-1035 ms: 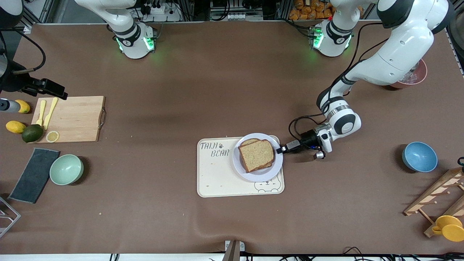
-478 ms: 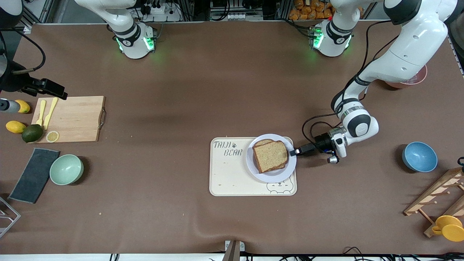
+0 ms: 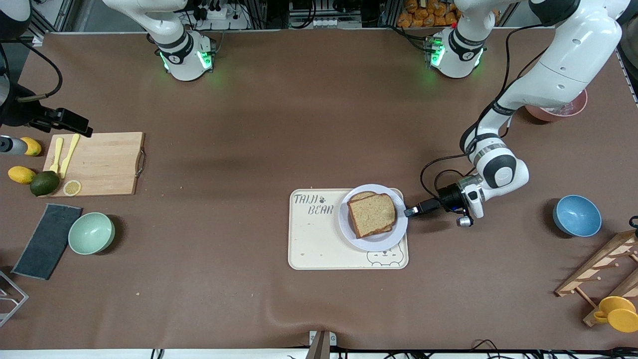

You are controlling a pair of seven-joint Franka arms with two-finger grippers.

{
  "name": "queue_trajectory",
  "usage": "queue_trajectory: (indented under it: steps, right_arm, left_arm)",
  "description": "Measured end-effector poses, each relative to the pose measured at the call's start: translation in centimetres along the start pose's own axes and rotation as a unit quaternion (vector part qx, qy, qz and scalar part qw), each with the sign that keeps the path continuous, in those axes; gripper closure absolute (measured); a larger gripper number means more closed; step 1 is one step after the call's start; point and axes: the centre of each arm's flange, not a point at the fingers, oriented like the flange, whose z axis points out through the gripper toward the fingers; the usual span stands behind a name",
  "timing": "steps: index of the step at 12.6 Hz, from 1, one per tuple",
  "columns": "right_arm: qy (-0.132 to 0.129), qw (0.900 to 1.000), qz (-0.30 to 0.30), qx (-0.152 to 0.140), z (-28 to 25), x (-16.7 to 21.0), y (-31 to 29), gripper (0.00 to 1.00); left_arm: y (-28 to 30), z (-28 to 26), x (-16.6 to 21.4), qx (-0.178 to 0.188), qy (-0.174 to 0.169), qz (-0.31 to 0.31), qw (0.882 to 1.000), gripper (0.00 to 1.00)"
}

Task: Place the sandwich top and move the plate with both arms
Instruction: 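Open the left gripper and pull it away from the plate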

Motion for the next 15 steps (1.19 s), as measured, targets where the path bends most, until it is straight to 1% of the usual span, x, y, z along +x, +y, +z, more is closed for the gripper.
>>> queue_trajectory:
  steps: [2,6,8,10,12,13,14,15]
  right_arm:
    - [0.0,1.0,0.0,0.0,0.0,0.0,0.0,0.0]
    - [0.0,1.0,0.0,0.0,0.0,0.0,0.0,0.0]
    - [0.0,1.0,0.0,0.0,0.0,0.0,0.0,0.0]
    - [0.0,1.0,0.0,0.0,0.0,0.0,0.0,0.0]
    - [0.0,1.0,0.0,0.0,0.0,0.0,0.0,0.0]
    - [0.001,1.0,0.0,0.0,0.0,0.0,-0.1,0.0]
    - [0.003,1.0,-0.001,0.0,-0.2,0.0,-0.1,0.0]
    - [0.005,1.0,-0.001,0.0,-0.4,0.0,-0.1,0.0]
  left_arm:
    - [0.9,-2.1,1.8,0.023,-0.01,0.007,1.0,0.0]
    - [6.2,-5.4,6.9,0.082,-0.029,0.045,0.995,0.0]
    - [8.8,-6.3,8.9,0.126,-0.039,0.06,0.989,0.0]
    - [11.8,-6.9,10.6,0.175,-0.044,0.075,0.981,0.0]
    - [15.1,-6.7,11.6,0.212,-0.051,0.094,0.971,0.0]
    - [16.9,-6.6,12.0,0.238,-0.06,0.109,0.963,0.0]
    - [18.7,-6.7,12.2,0.271,-0.07,0.125,0.952,0.0]
    - [20.5,-6.9,12.2,0.306,-0.078,0.143,0.938,0.0]
